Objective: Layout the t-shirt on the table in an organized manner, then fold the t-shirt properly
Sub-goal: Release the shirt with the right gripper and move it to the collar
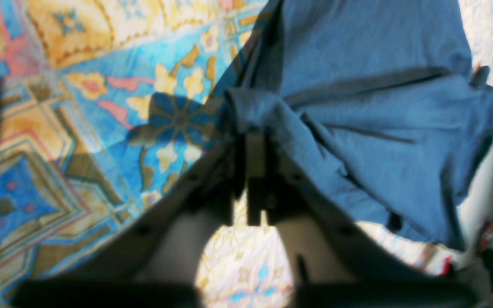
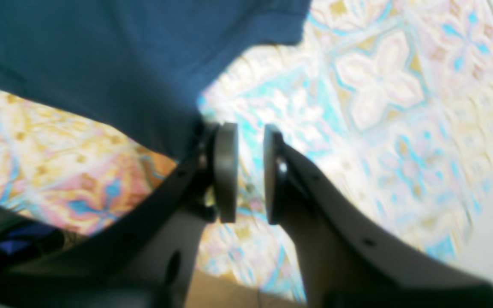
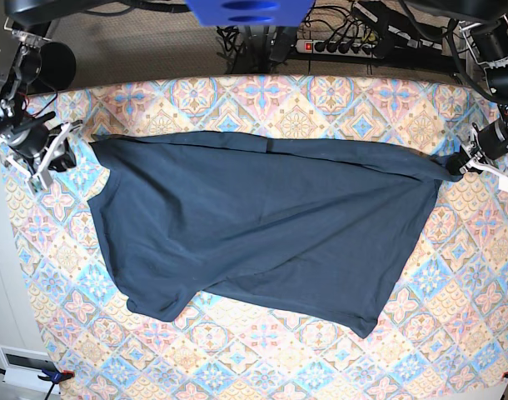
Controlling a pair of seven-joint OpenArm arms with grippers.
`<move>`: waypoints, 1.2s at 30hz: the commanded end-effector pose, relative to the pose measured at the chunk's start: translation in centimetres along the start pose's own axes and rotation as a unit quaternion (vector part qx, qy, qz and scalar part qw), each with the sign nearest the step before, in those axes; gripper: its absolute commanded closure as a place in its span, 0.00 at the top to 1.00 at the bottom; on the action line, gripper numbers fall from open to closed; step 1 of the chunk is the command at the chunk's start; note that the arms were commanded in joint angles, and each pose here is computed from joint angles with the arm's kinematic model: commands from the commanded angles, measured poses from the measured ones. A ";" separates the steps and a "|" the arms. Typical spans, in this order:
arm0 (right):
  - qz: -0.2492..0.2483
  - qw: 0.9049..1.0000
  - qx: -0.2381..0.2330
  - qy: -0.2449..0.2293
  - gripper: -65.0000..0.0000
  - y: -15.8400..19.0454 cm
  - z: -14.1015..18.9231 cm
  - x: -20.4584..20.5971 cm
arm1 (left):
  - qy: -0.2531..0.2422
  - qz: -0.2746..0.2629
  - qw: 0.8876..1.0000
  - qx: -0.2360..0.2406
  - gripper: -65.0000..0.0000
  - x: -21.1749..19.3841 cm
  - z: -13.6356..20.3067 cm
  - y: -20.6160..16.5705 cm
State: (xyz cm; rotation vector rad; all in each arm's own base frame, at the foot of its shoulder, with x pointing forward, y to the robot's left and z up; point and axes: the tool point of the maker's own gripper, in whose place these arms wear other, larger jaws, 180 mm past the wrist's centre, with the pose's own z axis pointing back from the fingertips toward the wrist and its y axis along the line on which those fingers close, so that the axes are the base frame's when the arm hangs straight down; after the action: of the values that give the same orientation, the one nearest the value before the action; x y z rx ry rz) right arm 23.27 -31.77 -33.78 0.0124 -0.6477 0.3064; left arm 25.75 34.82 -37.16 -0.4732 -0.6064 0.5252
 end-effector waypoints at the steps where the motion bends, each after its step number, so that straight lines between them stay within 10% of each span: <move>1: 0.001 1.000 -0.014 -0.022 0.18 -0.9 0.8 1.1 | -0.037 -0.036 0.999 -0.014 0.15 3.1 1.5 -1.7; 13: 0.034 0.995 -0.030 -0.087 0.18 0.5 3.0 5.1 | -0.124 -0.086 0.985 -0.079 0.70 9.2 2.2 -8.7; 18: 0.043 0.989 0.073 -0.118 0.18 6.0 1.7 6.8 | -0.150 -0.071 0.980 -0.110 0.72 10.6 0.6 -11.6; 29: 0.085 0.944 0.303 -0.097 0.18 20.3 -0.1 6.0 | -0.132 -0.064 0.984 -0.095 0.72 8.5 -2.2 -12.0; 36: 0.195 0.929 0.313 -0.030 0.18 26.0 -2.4 2.8 | -0.099 -0.088 0.986 -0.101 0.72 6.9 -3.7 -13.3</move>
State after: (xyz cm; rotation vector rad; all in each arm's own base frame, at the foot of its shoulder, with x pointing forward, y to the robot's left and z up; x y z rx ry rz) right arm 19.07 -6.20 -37.22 0.4863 -0.5501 0.8928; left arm 36.30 26.88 -31.61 -0.5604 -0.8284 0.3586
